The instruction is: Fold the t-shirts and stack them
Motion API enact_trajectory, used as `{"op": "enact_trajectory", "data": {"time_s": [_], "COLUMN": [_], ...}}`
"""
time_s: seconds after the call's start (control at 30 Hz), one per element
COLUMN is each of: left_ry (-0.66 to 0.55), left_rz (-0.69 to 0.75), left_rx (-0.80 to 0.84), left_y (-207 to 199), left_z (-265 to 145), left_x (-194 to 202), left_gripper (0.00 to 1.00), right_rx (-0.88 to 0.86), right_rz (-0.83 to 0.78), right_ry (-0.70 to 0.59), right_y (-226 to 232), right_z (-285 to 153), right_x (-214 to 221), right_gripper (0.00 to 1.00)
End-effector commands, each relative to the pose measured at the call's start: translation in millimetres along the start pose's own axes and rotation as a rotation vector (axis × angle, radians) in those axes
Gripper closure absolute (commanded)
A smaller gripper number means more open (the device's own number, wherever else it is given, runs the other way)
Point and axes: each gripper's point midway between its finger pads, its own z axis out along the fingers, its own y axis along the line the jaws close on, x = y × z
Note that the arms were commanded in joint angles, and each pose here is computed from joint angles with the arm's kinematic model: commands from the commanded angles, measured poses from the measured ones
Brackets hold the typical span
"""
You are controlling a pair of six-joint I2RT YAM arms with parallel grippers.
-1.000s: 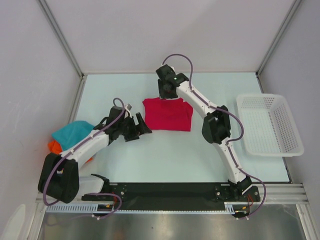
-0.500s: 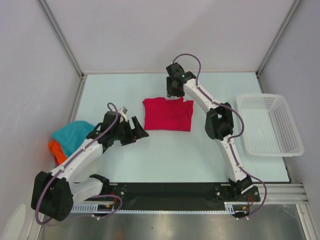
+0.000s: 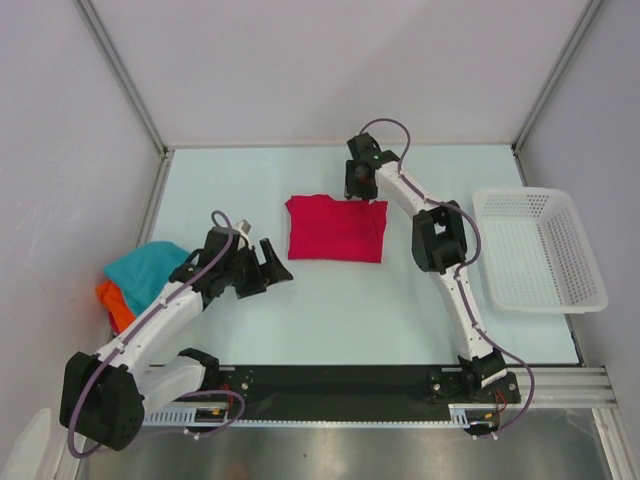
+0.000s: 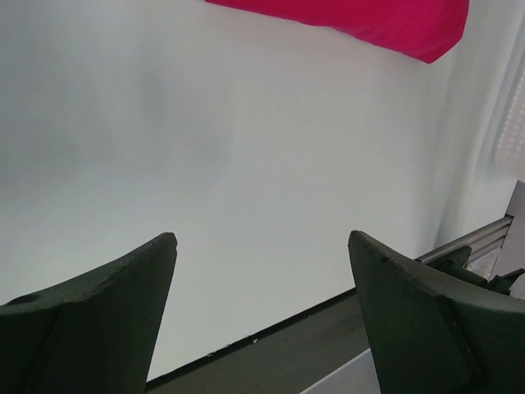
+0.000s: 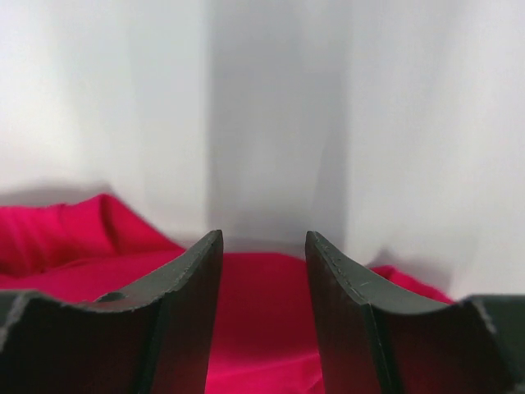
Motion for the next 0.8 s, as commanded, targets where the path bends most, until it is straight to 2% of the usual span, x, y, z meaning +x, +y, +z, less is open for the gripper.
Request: {"op": "enact_trajectory", "data": {"time_s": [0.0,0.13,0.3,0.57,0.77], "left_ry": [-0.023,-0.010,-0.019,-0.013,-0.014], "left_rz": [0.000,-0.010,0.002,0.023,0.023], "left_rx": [-0.017,-0.027,-0.020,-0.013,-0.018], "left_y": [2.2,8.7,8.4,11.3,17.7], "left_z": [-3.3,0.9,-0.2,-1.3,-2.8], "left_x": [-2.3,3.5,3.5,8.8,15.6], "left_gripper": [0.09,0.09,0.09,0.09,0.09], "right_rx": [0.001,-0.030,-0.054,-0.090,-0.138], "right_rz": [-0.007,-0.007,-0.038,-0.141,-0.182], "right_ry": [-0.082,-0.147,-0.186,-0.245,-0.166], "right_y": [-6.6,5.1,29.7,89.6,121.3], "right_z": [-16.3,-46.9,-81.9,-132.7,-123.5], "right_x": [-29.5,-52.3,-58.0,-41.2,1.4], "right_gripper": [0.50,0.50,0.50,0.50,0.50]}}
